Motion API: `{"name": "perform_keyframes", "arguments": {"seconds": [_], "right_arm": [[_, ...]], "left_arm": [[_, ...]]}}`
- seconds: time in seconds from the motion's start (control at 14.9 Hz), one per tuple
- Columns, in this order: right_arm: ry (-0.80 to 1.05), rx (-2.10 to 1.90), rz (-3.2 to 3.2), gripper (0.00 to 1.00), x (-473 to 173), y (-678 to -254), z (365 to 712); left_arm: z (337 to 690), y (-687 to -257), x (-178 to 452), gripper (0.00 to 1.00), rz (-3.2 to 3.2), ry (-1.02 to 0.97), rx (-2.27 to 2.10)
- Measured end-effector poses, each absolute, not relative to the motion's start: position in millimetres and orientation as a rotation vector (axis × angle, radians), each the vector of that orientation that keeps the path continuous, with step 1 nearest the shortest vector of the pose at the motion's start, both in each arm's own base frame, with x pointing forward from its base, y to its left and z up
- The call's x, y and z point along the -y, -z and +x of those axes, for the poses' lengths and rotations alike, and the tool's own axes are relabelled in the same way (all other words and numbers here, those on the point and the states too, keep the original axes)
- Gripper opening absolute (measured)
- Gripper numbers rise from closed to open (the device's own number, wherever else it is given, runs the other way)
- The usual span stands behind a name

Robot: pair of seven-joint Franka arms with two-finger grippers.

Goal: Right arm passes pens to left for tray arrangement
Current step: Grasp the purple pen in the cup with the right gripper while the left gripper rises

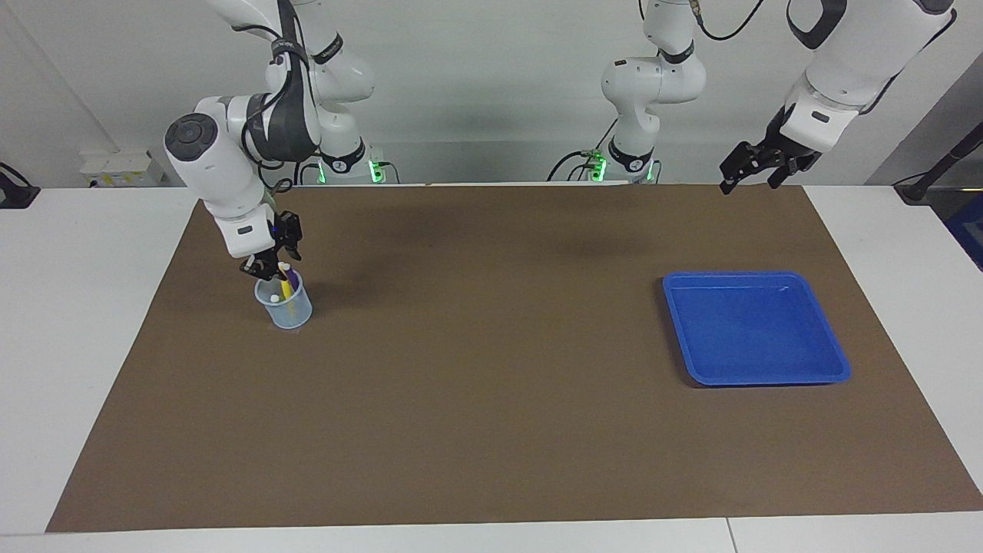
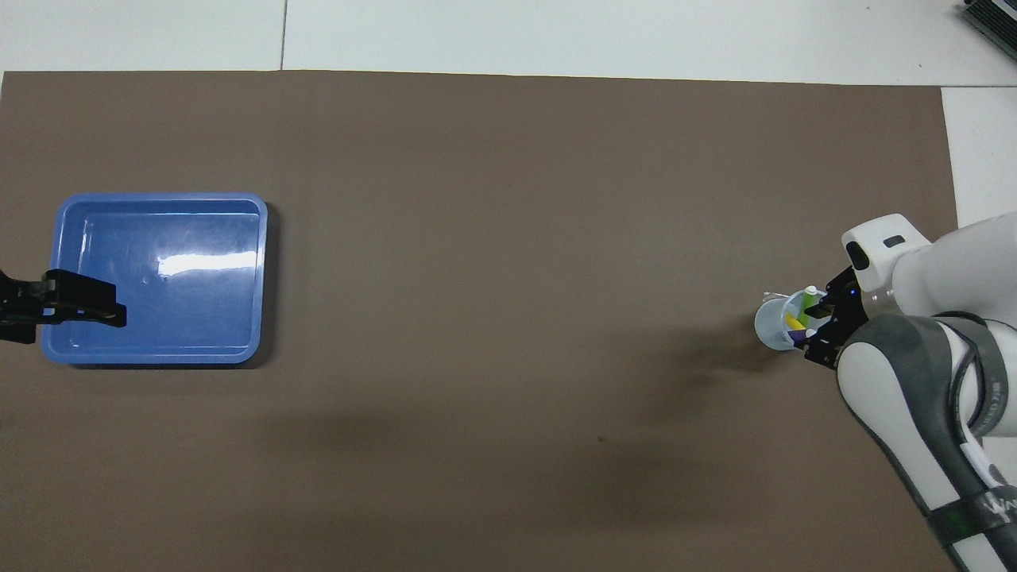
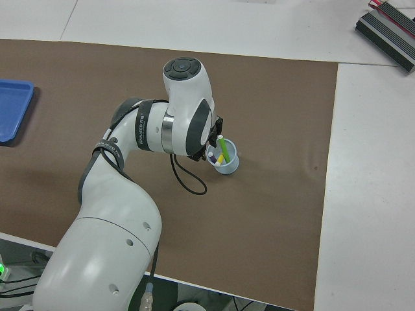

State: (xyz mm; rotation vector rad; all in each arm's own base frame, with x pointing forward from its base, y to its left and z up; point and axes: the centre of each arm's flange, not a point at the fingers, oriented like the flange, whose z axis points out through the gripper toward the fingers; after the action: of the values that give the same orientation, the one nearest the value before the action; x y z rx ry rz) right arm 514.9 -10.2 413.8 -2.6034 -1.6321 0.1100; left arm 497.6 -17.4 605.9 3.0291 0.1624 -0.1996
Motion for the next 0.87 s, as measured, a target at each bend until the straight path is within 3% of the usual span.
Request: {"name": "perform_keyframes", "arguments": {"seconds": [0.33,0.74,0.8,0.87], "right_arm": [[-0.106,1.633,-2.606,0.5,10,-408,513],[-0.105,1.628,-2.609,0.5,12,-403,511],[-0.104,1.623,-2.612,0.41,14,-402,511],[-0.104,1.618,-2.615,0.4,16,-402,511]], "left_arm": [[472,-586,28,1.0,2.892,0.282,-0.312],[476,-571,80,1.0,2.582,0.2,-0.84],[475,-567,90,1.0,2.531,0.199,-0.911],[473,-564,99,1.0,2.481,0.203,-0.977]]}}
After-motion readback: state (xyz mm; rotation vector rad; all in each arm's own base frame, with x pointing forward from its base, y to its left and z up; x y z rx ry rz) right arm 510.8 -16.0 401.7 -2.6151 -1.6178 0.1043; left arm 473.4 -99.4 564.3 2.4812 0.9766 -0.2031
